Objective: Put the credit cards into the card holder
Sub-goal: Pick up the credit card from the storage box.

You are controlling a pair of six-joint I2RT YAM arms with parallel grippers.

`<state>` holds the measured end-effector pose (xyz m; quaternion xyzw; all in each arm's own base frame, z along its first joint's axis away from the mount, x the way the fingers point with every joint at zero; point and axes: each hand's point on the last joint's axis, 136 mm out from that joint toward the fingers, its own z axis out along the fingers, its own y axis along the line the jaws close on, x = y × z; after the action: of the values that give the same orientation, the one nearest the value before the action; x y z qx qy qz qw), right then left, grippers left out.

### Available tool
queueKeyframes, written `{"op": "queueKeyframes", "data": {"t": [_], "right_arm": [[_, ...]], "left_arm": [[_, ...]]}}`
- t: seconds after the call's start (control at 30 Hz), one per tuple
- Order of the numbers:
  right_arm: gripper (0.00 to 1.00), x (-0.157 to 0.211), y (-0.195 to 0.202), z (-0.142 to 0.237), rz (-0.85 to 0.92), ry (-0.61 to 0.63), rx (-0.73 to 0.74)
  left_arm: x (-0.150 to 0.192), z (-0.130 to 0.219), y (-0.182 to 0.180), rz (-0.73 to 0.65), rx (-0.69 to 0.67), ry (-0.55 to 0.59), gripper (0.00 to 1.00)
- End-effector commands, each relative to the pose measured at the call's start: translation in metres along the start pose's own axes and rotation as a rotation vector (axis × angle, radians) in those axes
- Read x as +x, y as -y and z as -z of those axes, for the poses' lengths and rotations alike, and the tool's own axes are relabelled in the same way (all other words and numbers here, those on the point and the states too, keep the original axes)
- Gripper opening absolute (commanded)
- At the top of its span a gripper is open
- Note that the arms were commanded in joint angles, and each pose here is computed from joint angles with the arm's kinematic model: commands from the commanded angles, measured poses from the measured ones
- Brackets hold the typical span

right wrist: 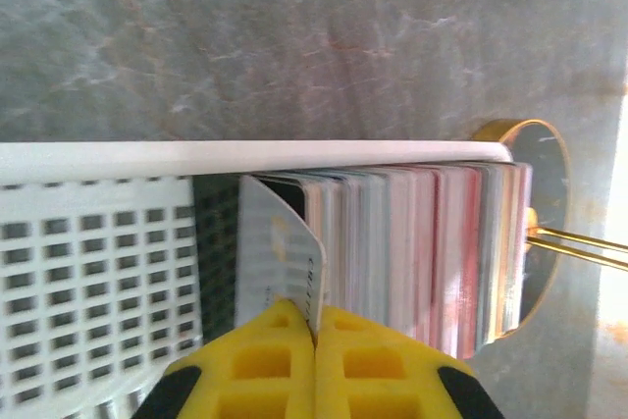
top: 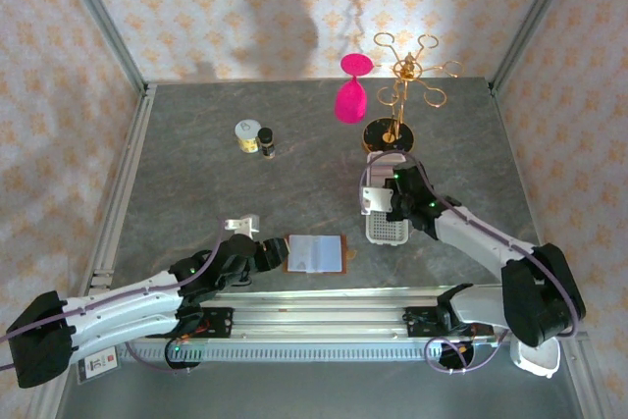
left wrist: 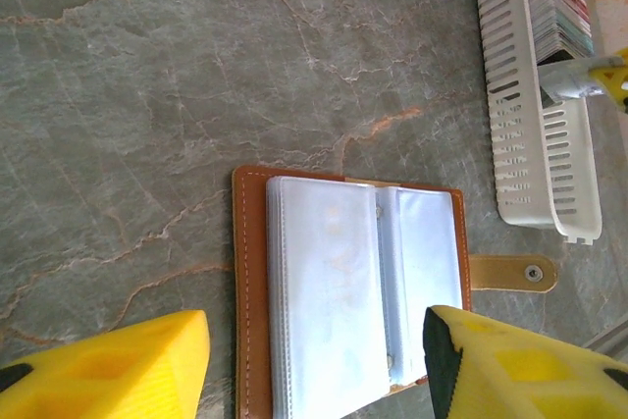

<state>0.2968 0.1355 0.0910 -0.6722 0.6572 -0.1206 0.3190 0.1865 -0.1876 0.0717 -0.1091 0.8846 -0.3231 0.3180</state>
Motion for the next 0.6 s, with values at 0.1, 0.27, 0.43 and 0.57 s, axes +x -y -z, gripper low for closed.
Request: {"op": "queueKeyframes", "data": {"t": [0.1, 0.27, 0.43, 0.57], "right_arm": [[0.00, -0.024, -0.005, 0.055, -0.199, 0.117, -0.033], [0.00, -0.042, 0.015, 0.082, -0.532, 0.184, -0.004], [0.00, -0.085, 0.036, 0.115, -0.753, 0.416, -0.039], [0.00, -0.098, 0.056, 0.122, -1.102, 0.565, -0.049]], "left_arm": [[-0.021, 0.005, 0.006, -0.054, -0.022, 0.088, 0.68], [-0.020, 0.003, 0.009, -0.096, -0.035, 0.064, 0.70], [-0.012, -0.004, 0.015, -0.122, -0.085, -0.022, 0.69], [0.001, -0.014, 0.019, -0.132, -0.111, -0.116, 0.68]]}}
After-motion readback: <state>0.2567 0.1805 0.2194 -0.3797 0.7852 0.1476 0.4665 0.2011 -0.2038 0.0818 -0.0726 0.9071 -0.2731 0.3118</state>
